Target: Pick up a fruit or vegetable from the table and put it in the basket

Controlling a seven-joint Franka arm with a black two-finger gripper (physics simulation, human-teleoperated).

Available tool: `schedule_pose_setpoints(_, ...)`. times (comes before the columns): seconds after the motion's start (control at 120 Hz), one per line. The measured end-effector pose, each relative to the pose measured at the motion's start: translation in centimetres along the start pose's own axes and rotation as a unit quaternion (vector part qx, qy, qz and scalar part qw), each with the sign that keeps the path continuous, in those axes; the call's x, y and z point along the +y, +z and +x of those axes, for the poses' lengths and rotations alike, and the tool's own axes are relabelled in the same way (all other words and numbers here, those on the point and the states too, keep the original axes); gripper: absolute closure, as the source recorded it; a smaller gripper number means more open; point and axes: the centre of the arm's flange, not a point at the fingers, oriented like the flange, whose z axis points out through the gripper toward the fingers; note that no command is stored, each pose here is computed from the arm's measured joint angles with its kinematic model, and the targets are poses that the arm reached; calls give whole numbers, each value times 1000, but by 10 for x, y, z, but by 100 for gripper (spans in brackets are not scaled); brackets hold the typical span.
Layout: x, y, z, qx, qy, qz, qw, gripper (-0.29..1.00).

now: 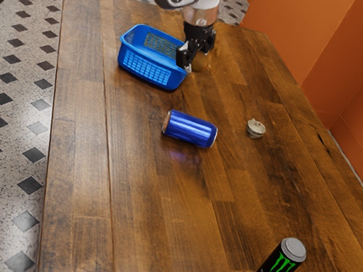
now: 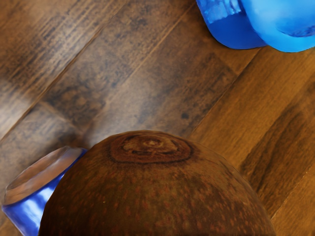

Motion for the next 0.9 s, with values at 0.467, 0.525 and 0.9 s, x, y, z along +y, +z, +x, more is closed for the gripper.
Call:
schedule_pose_setpoints(0.467, 78, 25, 184, 35, -103, 14, 994, 36)
schedule_pose_setpoints(0.525, 81, 25, 184, 26, -95, 14, 995, 24)
schedule_pose_setpoints(0.9, 64, -31, -21, -42, 123, -15, 991, 2)
